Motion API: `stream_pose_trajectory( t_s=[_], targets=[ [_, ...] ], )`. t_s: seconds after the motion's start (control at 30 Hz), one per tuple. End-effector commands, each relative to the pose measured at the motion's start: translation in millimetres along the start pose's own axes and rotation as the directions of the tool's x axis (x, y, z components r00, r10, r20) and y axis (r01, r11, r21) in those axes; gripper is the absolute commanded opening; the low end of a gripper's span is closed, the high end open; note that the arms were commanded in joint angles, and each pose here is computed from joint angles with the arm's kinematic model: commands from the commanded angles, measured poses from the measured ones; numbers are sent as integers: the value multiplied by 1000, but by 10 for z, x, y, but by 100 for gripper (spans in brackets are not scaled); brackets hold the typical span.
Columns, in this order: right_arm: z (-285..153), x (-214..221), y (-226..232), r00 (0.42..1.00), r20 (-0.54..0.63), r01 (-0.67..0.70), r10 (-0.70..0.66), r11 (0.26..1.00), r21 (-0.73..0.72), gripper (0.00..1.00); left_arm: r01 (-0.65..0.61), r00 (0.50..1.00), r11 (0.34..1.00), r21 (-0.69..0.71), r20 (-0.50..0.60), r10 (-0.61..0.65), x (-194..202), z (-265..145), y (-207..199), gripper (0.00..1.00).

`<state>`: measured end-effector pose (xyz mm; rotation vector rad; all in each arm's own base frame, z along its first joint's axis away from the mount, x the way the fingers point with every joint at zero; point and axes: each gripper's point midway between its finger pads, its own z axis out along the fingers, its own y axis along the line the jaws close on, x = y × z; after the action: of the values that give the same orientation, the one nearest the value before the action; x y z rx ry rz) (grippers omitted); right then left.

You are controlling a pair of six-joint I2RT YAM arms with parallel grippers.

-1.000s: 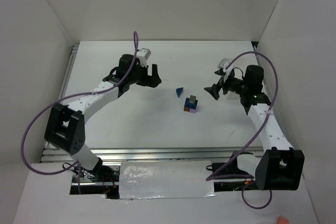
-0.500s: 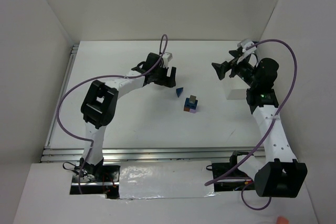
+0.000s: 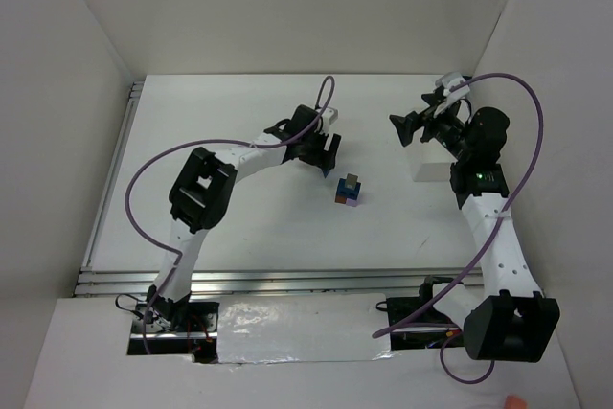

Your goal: Build the wood block tower

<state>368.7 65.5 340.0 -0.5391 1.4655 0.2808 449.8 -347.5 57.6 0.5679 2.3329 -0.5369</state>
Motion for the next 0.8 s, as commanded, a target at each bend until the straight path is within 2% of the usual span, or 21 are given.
stream_pose_trajectory(
  t_s=[0.0,0.1,0.2,0.4,0.43,0.47,0.5,0.6,0.77],
  targets=[
    [-73,-65,-37,999,16,31,-32,999,23,100,-28,1000,1000,6,-7,28,-9,82,10,89],
    [-92,-51,-45,999,15,38,-38,999,26,100,-35,999,999,6,-20,35,35,122,-15,85],
    [-108,-50,-47,999,17,44,-45,999,26,100,-39,999,999,0,-32,39,67,166,-15,76],
    [-119,-34,-18,999,17,48,-48,999,11,100,-41,998,999,-2,-41,40,104,224,-13,68],
    [-122,-32,-18,999,16,49,-50,999,12,100,-41,998,999,0,-40,41,101,229,-16,62],
    [-122,-28,-18,999,16,48,-48,999,12,100,-41,998,999,1,-38,41,97,234,-19,61],
    [-124,-24,-20,999,15,49,-49,999,12,100,-41,998,999,5,-45,42,116,240,-22,52],
    [-124,-22,-12,999,15,51,-51,999,7,100,-49,998,999,4,-50,49,136,251,-27,40],
    [-117,-3,3,999,13,48,-48,999,-2,100,-57,997,998,-15,-45,56,122,238,14,36]
  ],
)
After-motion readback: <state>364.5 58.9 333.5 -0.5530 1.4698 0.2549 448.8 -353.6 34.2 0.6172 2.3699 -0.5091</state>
